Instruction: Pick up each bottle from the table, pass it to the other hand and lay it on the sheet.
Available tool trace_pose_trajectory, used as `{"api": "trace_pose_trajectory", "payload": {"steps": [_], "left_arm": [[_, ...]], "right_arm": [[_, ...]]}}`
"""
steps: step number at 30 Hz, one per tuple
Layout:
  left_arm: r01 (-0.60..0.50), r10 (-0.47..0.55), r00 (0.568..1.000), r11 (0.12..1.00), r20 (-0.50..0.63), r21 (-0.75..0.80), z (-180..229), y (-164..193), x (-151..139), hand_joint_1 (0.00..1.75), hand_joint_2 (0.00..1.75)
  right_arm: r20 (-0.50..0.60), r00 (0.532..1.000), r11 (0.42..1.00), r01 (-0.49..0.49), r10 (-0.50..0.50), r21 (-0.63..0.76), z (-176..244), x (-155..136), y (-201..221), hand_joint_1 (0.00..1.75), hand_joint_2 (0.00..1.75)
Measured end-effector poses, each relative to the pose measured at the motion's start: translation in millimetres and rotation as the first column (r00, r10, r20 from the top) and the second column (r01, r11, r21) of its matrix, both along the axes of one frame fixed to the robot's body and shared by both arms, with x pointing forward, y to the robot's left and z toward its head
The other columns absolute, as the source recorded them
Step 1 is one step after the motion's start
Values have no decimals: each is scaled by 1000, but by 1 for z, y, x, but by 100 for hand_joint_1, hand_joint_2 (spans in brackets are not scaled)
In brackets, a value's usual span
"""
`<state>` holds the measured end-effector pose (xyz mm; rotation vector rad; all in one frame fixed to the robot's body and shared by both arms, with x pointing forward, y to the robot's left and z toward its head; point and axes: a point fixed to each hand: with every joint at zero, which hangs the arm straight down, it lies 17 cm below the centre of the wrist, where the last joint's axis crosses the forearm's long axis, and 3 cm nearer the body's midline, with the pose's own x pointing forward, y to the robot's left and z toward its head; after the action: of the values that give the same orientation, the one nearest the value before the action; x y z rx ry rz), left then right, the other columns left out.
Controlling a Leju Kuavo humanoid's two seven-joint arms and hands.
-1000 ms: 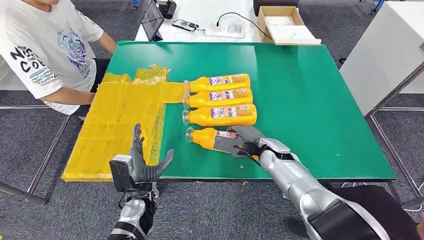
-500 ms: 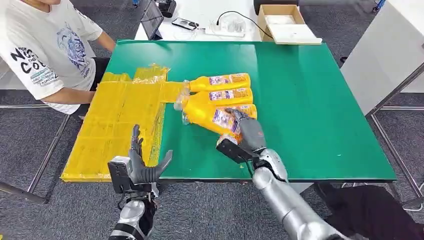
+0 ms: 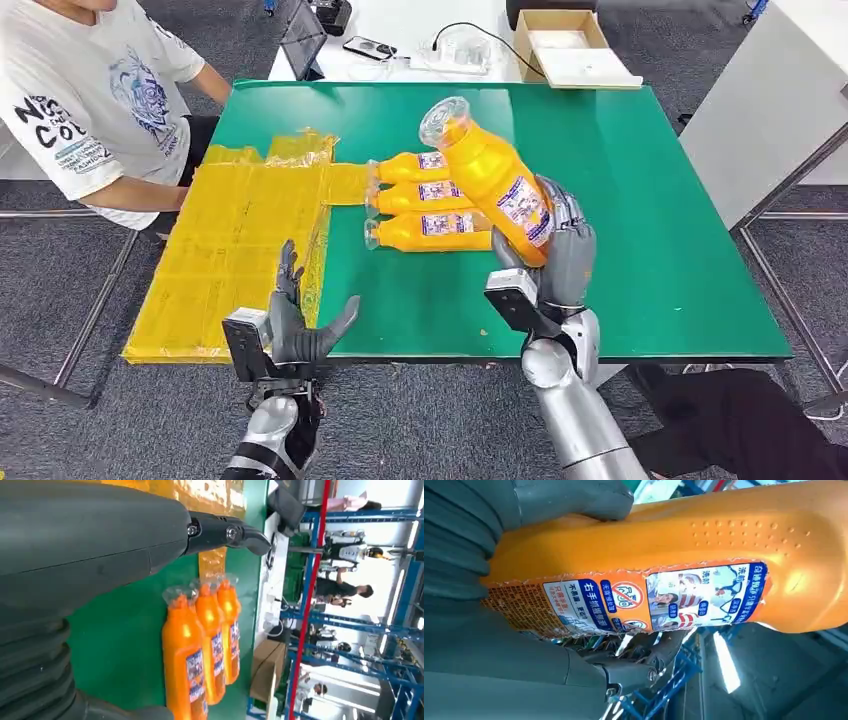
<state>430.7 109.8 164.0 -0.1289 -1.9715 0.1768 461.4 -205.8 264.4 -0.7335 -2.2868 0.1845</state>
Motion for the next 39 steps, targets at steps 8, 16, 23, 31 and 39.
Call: {"api": "trace_pose_trajectory", "payload": {"steps": [8, 16, 23, 31, 39], "left_arm": [[141, -138, 990, 986, 34, -95, 20, -21, -5, 0, 175], [273, -259, 960, 952, 109, -136, 51, -45, -17, 0, 175], [331, -315, 942, 930, 114, -163, 55, -56, -21, 0, 175], [397, -385, 918, 897, 97, -196, 52, -71, -24, 0, 175], [439, -437, 897, 864, 66, -247, 43, -81, -23, 0, 175]], "right_arm": [[-36, 998, 998, -49, 50, 25, -12, 0, -1, 175, 175], [-113, 979, 985, -167, 171, 49, -50, -3, 29, 175, 175], [-147, 964, 974, -212, 222, 78, -61, -5, 53, 175, 175], [-145, 944, 955, -294, 297, 43, -67, -27, 121, 175, 175], [-131, 928, 934, -356, 348, -42, -69, -48, 166, 175, 175]]}}
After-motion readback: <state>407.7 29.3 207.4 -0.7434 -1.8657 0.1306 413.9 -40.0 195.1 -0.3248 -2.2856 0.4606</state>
